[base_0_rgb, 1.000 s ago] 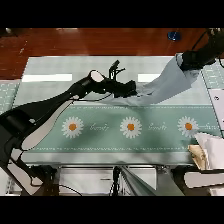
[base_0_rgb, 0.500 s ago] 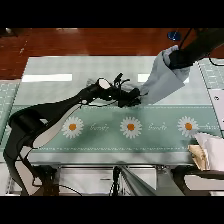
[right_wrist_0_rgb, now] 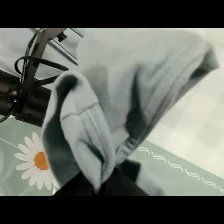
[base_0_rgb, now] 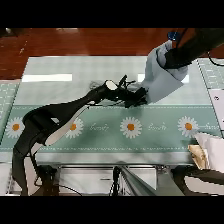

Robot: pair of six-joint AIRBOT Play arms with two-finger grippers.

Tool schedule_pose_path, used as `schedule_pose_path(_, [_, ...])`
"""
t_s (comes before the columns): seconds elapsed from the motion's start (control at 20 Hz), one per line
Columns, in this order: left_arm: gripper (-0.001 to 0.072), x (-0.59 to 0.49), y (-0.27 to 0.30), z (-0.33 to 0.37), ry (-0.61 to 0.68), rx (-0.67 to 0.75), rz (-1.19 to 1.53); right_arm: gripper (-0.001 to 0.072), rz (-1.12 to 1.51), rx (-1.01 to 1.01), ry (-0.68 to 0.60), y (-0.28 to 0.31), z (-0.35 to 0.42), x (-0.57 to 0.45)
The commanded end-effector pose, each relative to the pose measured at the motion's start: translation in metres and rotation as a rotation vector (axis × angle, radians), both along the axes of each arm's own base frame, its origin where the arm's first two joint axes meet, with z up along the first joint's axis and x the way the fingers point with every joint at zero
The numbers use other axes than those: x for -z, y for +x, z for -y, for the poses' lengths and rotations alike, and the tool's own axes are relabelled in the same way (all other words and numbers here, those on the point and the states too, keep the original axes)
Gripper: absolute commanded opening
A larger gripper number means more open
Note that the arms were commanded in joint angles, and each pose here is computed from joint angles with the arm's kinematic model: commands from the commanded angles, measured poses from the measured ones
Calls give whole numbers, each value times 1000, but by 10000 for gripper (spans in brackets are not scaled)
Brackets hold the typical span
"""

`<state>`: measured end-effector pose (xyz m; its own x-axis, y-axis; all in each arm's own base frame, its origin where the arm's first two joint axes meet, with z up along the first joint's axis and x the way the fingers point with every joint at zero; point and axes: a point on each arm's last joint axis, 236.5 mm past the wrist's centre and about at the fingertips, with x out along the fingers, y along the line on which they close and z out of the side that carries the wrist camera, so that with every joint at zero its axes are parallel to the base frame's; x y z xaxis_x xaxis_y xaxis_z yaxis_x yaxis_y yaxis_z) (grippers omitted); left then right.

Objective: Fold the shirts.

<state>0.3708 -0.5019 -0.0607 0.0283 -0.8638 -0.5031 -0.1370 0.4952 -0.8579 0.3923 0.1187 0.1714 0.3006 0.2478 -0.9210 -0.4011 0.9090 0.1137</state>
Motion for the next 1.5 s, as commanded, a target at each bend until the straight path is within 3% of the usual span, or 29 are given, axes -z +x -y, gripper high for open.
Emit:
schedule_pose_path(0.0, [21, -30, 4, -10, -38, 129, 109, 29, -2, 28, -83, -2, 19, 2])
schedule_pose_path(0.1, [20, -42, -1, -52, 63, 273, 204, 29, 7, 39, -111, 1, 26, 3])
schedule_pose_path(0.2, [20, -60, 20, -118, 286, 326, 359, 29, 9, 38, -105, 1, 24, 2])
schedule_pose_path(0.35, [21, -135, 62, -226, 552, 247, 597, 29, 13, 54, -61, 3, 16, 1])
schedule_pose_path(0.5, [22, -227, 71, -326, 702, 71, 751, 29, -1, 64, 17, 7, -2, 2])
schedule_pose_path(0.75, [22, -346, 36, -436, 798, -219, 940, 29, -71, 65, 87, 15, -33, 25])
schedule_pose_path(0.9, [23, -381, 10, -475, 859, -320, 993, 29, -90, 41, 97, 22, -66, 46])
schedule_pose_path(1.1, [23, -380, -18, -494, 918, -289, 963, 29, -106, 21, 122, 34, -118, 82])
schedule_pose_path(1.45, [24, -369, -31, -480, 904, -216, 924, 30, -150, 15, 150, 46, -202, 172])
